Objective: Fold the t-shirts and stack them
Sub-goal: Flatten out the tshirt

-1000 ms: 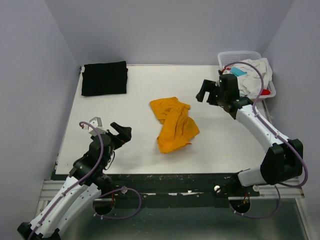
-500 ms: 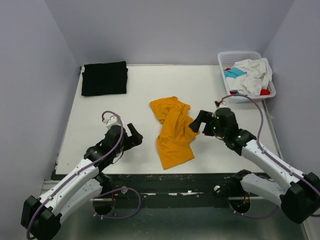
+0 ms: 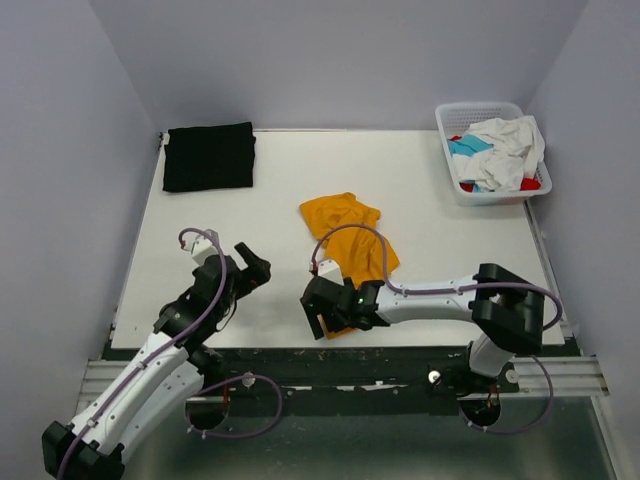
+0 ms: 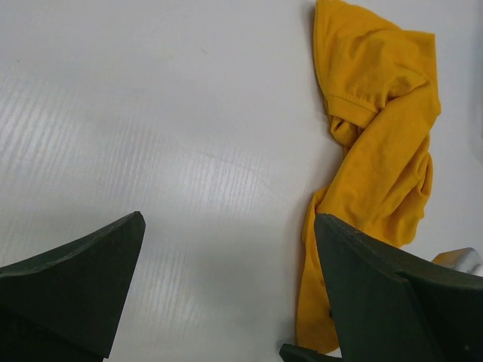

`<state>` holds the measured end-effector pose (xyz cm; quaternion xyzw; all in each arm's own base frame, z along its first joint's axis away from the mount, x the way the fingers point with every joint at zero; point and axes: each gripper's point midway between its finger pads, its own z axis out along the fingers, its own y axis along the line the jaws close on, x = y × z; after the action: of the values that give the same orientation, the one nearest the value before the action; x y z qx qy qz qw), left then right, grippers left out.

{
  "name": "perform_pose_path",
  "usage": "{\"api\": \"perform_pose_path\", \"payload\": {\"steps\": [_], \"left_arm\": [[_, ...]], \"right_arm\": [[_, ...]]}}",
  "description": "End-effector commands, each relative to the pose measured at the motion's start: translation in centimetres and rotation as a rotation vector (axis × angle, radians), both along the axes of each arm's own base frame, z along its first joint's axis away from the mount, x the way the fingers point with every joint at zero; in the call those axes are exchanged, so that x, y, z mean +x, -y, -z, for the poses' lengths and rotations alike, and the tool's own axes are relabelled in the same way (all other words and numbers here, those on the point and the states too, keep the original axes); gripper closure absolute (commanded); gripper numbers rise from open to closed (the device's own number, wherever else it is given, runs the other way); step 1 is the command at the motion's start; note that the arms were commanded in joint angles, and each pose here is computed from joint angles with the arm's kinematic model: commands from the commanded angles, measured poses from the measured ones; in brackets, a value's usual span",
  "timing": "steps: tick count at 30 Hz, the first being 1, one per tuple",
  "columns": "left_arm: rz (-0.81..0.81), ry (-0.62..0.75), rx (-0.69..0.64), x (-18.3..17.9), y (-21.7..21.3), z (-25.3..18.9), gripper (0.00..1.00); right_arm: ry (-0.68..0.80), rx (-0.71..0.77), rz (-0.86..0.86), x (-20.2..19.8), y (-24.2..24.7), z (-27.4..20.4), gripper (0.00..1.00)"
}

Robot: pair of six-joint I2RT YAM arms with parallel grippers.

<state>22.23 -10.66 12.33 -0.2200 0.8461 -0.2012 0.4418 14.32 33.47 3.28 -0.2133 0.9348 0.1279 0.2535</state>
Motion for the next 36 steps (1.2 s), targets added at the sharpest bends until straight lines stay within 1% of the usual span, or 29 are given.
{"api": "perform_pose_path", "payload": {"steps": [1, 3, 4, 5, 6, 7, 8, 10, 13, 15, 18, 20, 23, 25, 28, 30, 33, 36], "left_arm": [[-0.065, 0.027, -0.005, -0.1, -1.4, 0.2, 0.02], [-0.067, 0.026, -0.004, -0.1, -1.5, 0.2, 0.01], [-0.07, 0.023, -0.002, -0.1, -1.5, 0.3, 0.01], [-0.072, 0.019, -0.001, 0.0, -1.5, 0.3, 0.01], [-0.073, 0.018, 0.0, 0.0, -1.5, 0.2, 0.01], [-0.073, 0.019, -0.002, 0.1, -1.4, -0.1, 0.01], [-0.072, 0.02, -0.004, 0.3, -1.3, -0.3, 0.01], [-0.061, 0.038, -0.013, 0.9, -0.9, -1.1, 0.01], [-0.018, 0.071, -0.035, 2.3, 0.5, -2.5, 0.01], [0.025, 0.073, -0.051, 3.5, 1.7, -3.4, 0.01], [0.097, 0.077, -0.082, 6.0, 3.6, -4.4, 0.01], [0.126, 0.043, -0.111, 7.8, 4.5, -4.3, 0.02], [0.172, -0.009, -0.125, 10.8, 6.1, -3.4, 0.01], [0.211, -0.07, -0.134, 13.1, 7.4, -2.4, 0.02], [0.278, -0.128, -0.156, 16.5, 9.4, -1.2, 0.02], [0.286, -0.189, -0.166, 18.6, 10.1, 0.3, 0.01], [0.277, -0.246, -0.17, 21.9, 10.5, 2.2, 0.01], [0.252, -0.29, -0.171, 23.9, 10.4, 3.6, 0.04]], "right_arm": [[0.008, -0.139, 0.076, 0.3, 2.5, 2.4, 0.18], [-0.003, -0.198, 0.094, 0.2, 3.6, 3.6, 0.27], [0.003, -0.225, 0.115, 0.3, 4.1, 4.1, 0.37], [0.011, -0.243, 0.137, 0.5, 4.6, 4.2, 0.5], [0.03, -0.261, 0.161, 0.7, 5.1, 4.1, 0.72], [0.053, -0.268, 0.191, 1.1, 5.6, 3.6, 0.85], [0.084, -0.261, 0.22, 1.6, 5.9, 2.6, 0.93], [0.165, -0.236, 0.285, 2.8, 6.9, 0.2, 0.99], [0.307, -0.176, 0.418, 4.9, 9.3, -4.9, 0.99], [0.359, -0.145, 0.524, 6.0, 12.2, -7.6, 0.99], [0.39, -0.103, 0.723, 7.8, 17.9, -10.2, 0.99], [0.408, -0.067, 0.829, 8.7, 21.1, -11.3, 0.99], [0.466, -0.048, 0.94, 9.5, 24.7, -12.8, 0.99], [0.494, -0.052, 0.987, 9.8, 26.4, -13.6, 0.99], [0.505, -0.09, 1.024, 10.2, 27.6, -13.4, 0.99], [0.503, -0.117, 1.026, 10.6, 27.7, -13.1, 0.99], [0.49, -0.169, 1.024, 10.8, 28.0, -12.3, 0.99], [0.485, -0.182, 1.021, 11.1, 28.1, -12.2, 0.99]]}}
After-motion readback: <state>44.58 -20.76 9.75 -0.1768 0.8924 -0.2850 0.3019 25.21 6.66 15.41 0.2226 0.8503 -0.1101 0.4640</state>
